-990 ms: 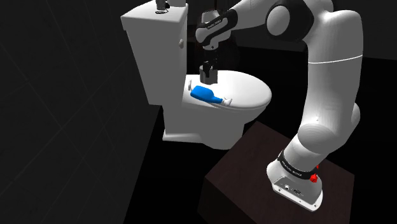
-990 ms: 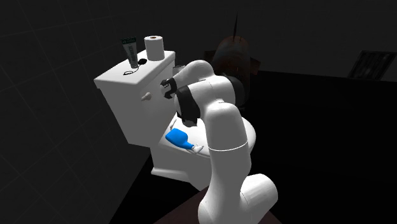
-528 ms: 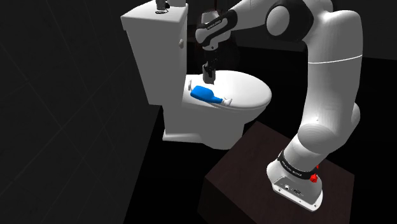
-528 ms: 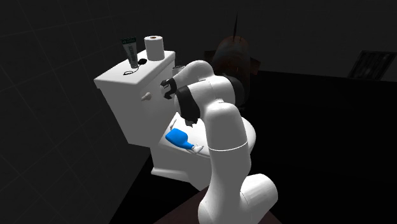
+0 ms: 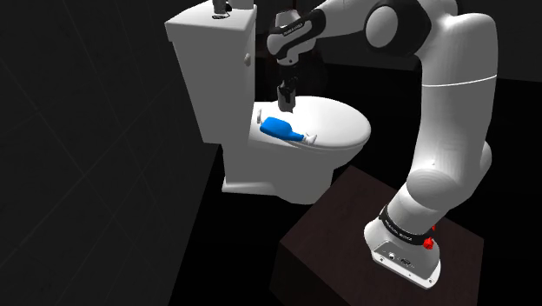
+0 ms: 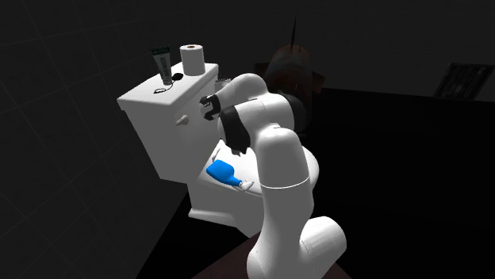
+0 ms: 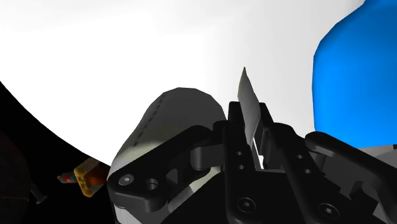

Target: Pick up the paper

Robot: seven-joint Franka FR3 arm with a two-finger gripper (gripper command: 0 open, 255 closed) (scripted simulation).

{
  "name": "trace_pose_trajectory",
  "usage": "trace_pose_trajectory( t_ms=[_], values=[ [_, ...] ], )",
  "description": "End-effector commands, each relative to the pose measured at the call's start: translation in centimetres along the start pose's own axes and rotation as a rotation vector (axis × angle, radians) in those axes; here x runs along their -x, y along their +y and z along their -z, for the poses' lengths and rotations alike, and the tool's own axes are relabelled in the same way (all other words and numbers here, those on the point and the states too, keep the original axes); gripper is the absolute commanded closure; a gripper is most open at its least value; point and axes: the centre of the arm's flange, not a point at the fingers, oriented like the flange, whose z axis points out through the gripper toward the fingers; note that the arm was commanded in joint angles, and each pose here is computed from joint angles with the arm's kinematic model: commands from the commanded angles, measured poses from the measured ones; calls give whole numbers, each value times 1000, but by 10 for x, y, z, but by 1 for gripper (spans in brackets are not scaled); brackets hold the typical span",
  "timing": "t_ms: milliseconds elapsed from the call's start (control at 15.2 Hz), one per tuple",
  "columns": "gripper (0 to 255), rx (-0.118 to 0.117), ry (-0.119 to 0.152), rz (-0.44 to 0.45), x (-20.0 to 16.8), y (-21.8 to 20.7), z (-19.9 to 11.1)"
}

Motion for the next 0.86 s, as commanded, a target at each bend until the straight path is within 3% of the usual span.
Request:
trace_pose_trajectory(
  t_ms=[0, 792],
  values=[
    [255, 0, 1, 0, 2, 1, 11],
    [255, 0, 1, 0, 10, 4, 64]
  ],
)
